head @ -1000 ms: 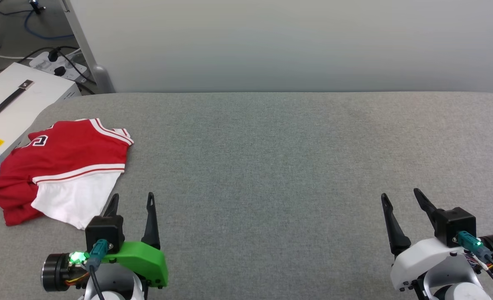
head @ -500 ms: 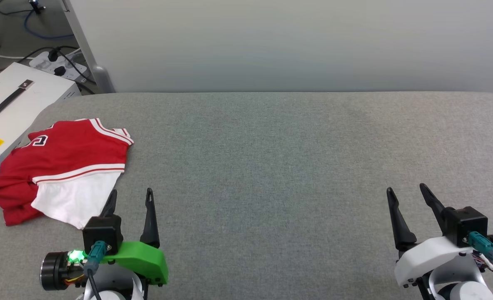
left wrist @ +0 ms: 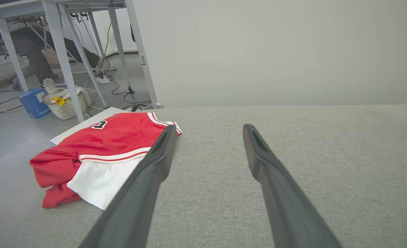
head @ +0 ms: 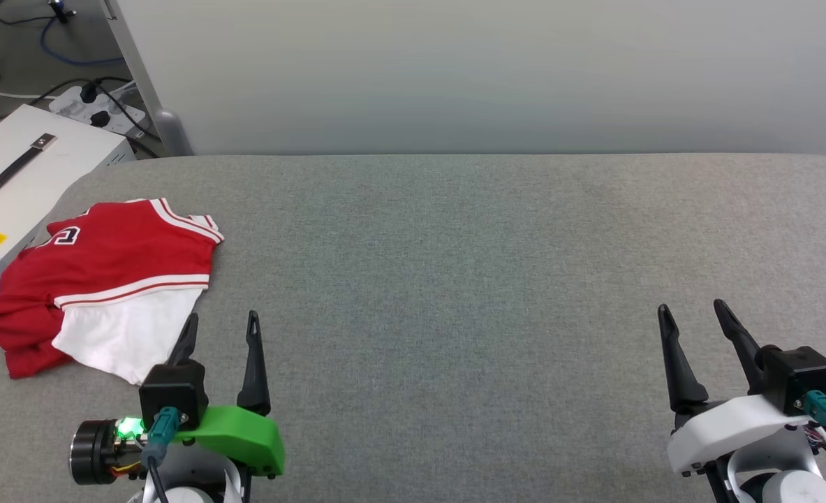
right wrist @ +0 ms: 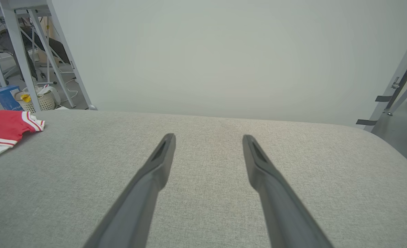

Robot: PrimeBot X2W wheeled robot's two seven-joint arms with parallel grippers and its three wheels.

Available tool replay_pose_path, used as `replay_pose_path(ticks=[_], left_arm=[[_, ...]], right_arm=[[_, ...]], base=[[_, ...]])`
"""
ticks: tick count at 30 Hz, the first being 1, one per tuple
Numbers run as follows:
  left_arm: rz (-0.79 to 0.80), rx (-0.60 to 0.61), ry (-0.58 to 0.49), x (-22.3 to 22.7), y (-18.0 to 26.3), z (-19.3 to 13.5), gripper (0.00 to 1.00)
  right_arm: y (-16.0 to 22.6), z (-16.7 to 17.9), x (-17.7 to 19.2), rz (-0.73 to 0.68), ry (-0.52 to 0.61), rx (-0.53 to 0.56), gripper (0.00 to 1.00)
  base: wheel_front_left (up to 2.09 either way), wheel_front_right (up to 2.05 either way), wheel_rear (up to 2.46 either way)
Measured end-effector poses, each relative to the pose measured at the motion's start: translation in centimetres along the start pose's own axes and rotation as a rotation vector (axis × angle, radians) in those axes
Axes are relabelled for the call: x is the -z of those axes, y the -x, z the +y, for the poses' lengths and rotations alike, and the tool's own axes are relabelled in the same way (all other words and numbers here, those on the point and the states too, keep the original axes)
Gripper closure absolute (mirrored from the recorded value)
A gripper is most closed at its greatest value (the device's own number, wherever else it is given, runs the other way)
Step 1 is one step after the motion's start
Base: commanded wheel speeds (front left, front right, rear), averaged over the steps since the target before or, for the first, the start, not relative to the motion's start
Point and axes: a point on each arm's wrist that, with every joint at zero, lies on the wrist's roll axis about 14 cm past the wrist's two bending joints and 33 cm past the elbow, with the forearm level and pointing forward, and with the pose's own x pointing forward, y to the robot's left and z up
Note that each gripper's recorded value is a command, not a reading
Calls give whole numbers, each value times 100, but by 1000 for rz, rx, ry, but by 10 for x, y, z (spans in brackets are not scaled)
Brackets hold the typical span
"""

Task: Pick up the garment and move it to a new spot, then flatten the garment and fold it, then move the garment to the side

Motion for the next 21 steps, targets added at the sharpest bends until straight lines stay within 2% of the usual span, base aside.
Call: replay_pose_path(ticks=[21], left_arm=[[-37,8,8,-4,1,-3,0]], right_arm=[[4,-2,0,-29,-45,8,0]], base=[[0,0,0]])
